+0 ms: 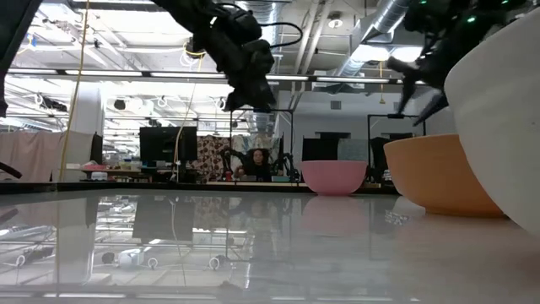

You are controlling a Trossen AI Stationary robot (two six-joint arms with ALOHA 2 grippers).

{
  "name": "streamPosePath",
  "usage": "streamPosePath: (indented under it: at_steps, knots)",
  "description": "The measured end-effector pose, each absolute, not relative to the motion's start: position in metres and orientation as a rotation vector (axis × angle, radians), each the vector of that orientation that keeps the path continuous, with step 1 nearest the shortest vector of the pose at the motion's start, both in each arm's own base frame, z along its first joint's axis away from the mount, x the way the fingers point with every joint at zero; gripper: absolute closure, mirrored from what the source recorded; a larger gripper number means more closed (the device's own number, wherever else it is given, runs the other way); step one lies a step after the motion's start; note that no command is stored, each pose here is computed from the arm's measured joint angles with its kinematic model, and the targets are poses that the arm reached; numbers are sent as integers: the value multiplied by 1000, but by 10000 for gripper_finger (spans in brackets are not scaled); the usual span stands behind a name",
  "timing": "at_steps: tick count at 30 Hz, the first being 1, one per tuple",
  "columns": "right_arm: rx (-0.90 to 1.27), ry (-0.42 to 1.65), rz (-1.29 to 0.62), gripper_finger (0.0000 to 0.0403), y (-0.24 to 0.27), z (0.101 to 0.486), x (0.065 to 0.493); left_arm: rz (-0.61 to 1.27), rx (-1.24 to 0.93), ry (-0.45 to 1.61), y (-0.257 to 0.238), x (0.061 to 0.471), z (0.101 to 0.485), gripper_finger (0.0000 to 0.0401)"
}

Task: Nest bowls inside each other
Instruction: Stack the pink bowl on top of the orange bowl

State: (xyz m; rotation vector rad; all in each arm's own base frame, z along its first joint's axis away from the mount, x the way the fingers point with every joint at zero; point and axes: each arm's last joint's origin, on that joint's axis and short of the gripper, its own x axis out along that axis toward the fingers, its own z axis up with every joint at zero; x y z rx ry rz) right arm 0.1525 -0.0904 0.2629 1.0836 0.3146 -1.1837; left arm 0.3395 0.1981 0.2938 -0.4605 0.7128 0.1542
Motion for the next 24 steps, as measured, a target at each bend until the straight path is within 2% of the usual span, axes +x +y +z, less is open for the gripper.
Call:
streamPosePath:
  at_steps: [5, 10, 24]
  knots:
    - [1147, 287, -1164, 205, -97, 246, 188, 103, -512, 723, 194, 333, 299, 285]
    - [1198, 248, -1174, 205, -107, 230, 211, 102, -497, 713, 185, 318, 320, 285]
    - [1292, 231, -1253, 205, -124, 196, 234, 93, -420, 589, 156, 284, 375, 285]
